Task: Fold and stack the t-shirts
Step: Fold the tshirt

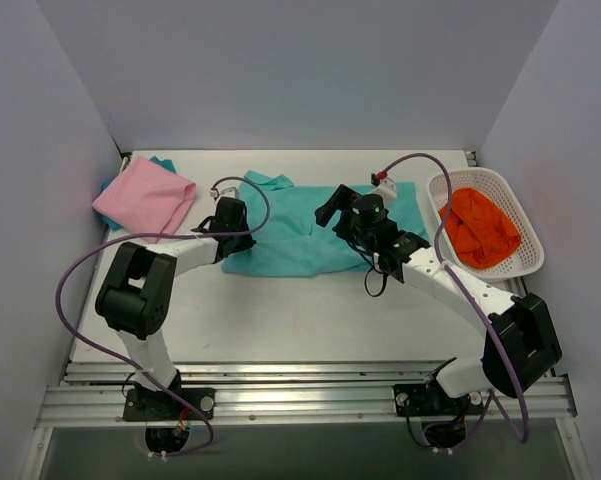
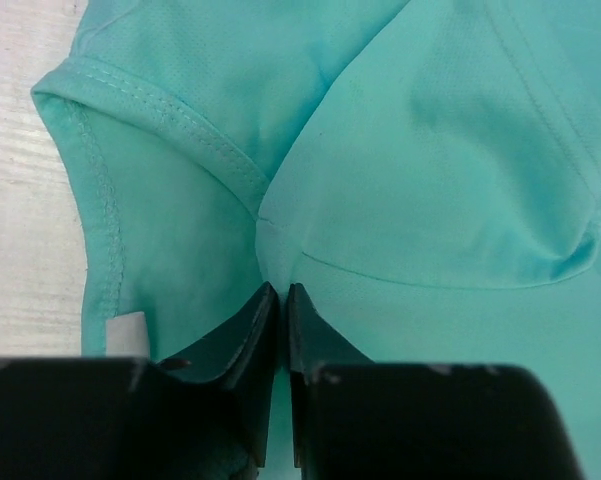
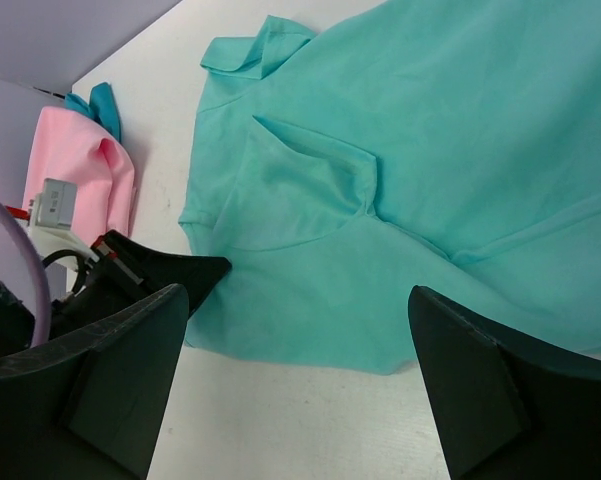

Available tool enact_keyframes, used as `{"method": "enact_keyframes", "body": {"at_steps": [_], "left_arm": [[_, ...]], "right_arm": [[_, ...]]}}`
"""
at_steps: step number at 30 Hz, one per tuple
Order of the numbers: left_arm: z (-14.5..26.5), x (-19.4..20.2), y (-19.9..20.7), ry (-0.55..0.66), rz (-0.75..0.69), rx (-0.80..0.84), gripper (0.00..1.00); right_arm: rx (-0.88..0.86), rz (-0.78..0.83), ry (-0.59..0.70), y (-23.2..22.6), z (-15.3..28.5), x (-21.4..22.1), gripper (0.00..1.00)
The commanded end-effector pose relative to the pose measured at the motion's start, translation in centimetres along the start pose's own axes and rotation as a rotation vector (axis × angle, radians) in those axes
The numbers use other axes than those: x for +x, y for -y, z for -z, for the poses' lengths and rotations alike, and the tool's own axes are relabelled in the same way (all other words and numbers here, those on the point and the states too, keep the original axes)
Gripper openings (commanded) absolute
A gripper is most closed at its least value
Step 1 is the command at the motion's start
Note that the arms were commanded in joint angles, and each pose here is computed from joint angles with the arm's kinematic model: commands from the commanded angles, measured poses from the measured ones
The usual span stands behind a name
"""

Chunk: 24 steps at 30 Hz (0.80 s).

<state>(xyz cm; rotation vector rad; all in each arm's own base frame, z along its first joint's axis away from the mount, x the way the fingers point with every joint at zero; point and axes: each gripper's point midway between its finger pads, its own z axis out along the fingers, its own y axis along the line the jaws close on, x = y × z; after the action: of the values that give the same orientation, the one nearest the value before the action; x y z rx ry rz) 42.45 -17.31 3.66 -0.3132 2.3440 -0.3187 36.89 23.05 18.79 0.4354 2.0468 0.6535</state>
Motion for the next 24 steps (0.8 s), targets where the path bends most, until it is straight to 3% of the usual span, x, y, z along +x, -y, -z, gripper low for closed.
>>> {"method": "enact_keyframes", "body": {"at_steps": [1, 12, 16, 19, 20, 21, 24], "left_arm": [[3.0, -2.8, 0.8, 0.075, -0.012, 0.003, 0.15], [9.4, -3.5, 0.4, 0.093, -0.039, -0.007, 0.13], [10.5, -2.2, -0.2, 0.07, -0.039, -0.021, 0.17], [10.1, -0.5, -1.1, 0.034, -0.038, -0.041, 0.34], [9.9, 0.0, -1.5, 0.023, -0.038, -0.052, 0.46], [9.7, 0.5, -1.7, 0.014, -0.036, -0.06, 0.63], [9.3, 2.3, -3.2, -0.012, -0.016, -0.133, 0.75]], "right_arm": [[0.02, 0.019, 0.014, 0.6, 0.1, -0.1, 0.87], [0.077, 0.046, 0.024, 2.1, 2.3, -0.2, 0.87], [0.126, 0.066, 0.031, 3.5, 3.1, -0.2, 0.87], [0.156, 0.069, 0.026, 4.8, 4.0, 0.2, 0.88], [0.17, 0.068, 0.04, 5.3, 4.2, 0.1, 0.88], [0.213, 0.072, 0.023, 6.9, 4.9, 0.9, 0.88], [0.324, 0.051, 0.073, 10.7, 6.4, 0.9, 0.88]]}}
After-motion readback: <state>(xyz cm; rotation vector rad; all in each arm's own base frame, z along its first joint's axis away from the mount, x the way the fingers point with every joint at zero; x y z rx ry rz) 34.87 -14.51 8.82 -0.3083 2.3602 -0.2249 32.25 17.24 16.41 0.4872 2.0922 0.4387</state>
